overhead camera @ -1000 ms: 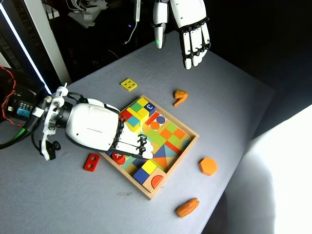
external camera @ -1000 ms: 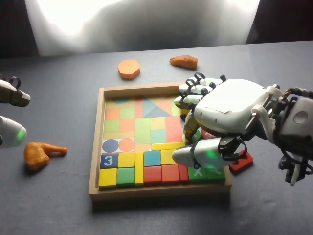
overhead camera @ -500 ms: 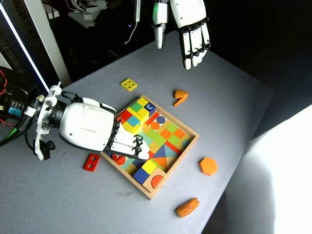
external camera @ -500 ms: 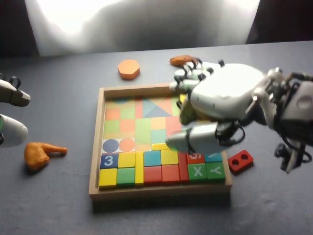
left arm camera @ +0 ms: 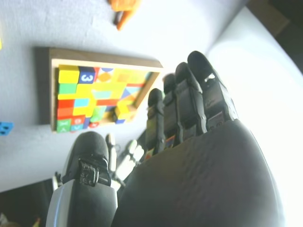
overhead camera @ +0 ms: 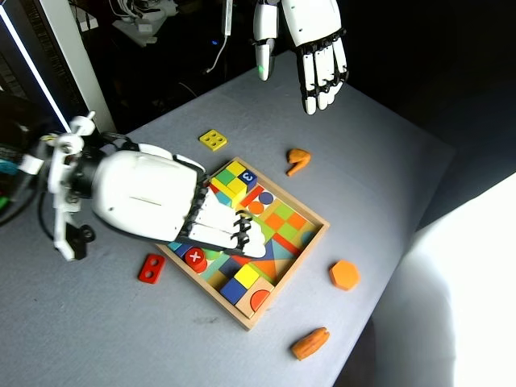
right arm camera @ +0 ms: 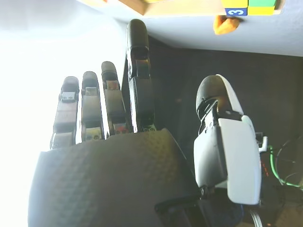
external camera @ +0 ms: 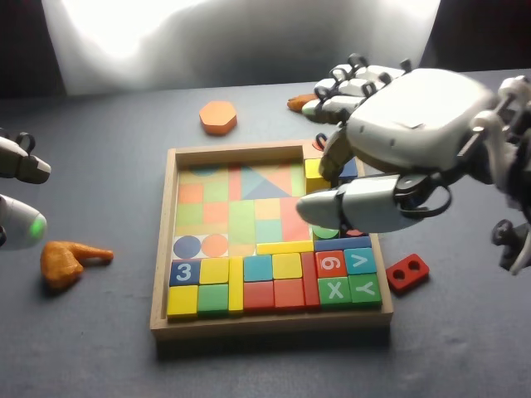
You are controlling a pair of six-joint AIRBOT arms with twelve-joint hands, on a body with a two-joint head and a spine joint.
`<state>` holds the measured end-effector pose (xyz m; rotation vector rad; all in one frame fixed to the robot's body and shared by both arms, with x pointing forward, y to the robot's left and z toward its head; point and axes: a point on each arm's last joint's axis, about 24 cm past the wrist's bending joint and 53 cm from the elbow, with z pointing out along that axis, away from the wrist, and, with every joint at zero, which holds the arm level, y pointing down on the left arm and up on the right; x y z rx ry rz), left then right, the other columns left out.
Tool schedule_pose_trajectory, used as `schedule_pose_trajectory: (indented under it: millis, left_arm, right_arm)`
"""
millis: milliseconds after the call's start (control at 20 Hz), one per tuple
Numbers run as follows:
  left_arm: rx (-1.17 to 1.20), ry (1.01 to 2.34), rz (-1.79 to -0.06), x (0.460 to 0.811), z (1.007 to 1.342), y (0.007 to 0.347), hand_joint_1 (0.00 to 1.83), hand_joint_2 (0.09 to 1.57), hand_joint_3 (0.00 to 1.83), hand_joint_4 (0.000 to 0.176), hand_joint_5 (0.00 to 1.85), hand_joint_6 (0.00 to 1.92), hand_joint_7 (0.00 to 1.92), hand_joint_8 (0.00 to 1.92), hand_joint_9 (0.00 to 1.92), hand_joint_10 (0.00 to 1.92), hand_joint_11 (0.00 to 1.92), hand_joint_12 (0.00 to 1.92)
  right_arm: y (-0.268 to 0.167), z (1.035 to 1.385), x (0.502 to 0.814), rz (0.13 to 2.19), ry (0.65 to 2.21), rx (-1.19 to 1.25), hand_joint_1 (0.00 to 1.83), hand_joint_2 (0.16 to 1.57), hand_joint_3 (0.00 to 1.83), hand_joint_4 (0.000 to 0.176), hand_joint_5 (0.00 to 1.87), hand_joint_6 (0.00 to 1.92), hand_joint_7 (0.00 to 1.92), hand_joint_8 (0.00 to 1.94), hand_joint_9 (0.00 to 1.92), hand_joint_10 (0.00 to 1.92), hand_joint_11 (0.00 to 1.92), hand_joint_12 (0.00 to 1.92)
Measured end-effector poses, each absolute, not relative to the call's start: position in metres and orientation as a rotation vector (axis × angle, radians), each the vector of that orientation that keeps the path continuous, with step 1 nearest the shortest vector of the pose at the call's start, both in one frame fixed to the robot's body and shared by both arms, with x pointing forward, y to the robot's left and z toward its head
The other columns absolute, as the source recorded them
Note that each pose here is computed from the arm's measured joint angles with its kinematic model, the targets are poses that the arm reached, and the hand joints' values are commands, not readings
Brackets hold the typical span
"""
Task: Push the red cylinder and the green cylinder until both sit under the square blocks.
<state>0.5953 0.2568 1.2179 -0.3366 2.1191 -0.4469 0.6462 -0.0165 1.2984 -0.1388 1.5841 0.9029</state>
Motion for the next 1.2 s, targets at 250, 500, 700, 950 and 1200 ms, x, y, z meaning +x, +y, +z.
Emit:
schedule_pose_trajectory:
  millis: [250, 500, 700, 950, 1200]
  left_arm:
    - [-0.335, 2.120, -0.445, 0.595, 1.218, 0.257, 0.11, 1.33, 0.01, 0.037, 0.21, 0.00, 0.18, 0.00, 0.20, 0.00, 0.00, 0.72]
    - [-0.332, 2.121, -0.444, 0.595, 1.218, 0.257, 0.14, 1.32, 0.00, 0.047, 0.21, 0.01, 0.25, 0.01, 0.29, 0.01, 0.02, 0.87]
    - [-0.333, 2.123, -0.441, 0.595, 1.217, 0.257, 0.29, 1.29, 0.00, 0.039, 0.42, 0.01, 0.60, 0.01, 0.66, 0.05, 0.24, 1.17]
    - [-0.334, 2.123, -0.441, 0.595, 1.217, 0.257, 0.41, 1.27, 0.00, 0.000, 0.83, 0.00, 1.01, 0.01, 0.90, 0.44, 0.47, 1.29]
    - [-0.336, 2.122, -0.442, 0.595, 1.217, 0.257, 0.46, 1.27, 0.00, 0.000, 0.92, 0.00, 1.05, 0.00, 0.90, 0.53, 0.54, 1.28]
  right_arm:
    - [-0.047, 1.307, 0.625, 0.837, 1.553, -0.138, 0.00, 1.19, 0.00, 0.000, 0.77, 0.11, 0.15, 0.01, 0.02, 0.01, 0.00, 0.00]
    - [-0.060, 1.310, 0.623, 0.814, 1.543, -0.110, 0.01, 1.18, 0.00, 0.000, 0.40, 0.02, 0.30, 0.01, 0.17, 0.17, 0.00, 0.37]
    - [-0.058, 1.310, 0.621, 0.821, 1.544, -0.113, 0.07, 1.18, 0.00, 0.000, 0.49, 0.51, 0.58, 0.21, 0.32, 1.15, 0.00, 1.82]
    - [-0.057, 1.310, 0.620, 0.822, 1.544, -0.114, 0.10, 1.17, 0.00, 0.000, 0.61, 0.78, 0.71, 0.65, 0.52, 1.36, 0.31, 1.84]
    - [-0.056, 1.310, 0.620, 0.825, 1.545, -0.117, 0.10, 1.16, 0.00, 0.000, 0.65, 0.75, 0.75, 0.66, 0.55, 1.38, 0.34, 1.89]
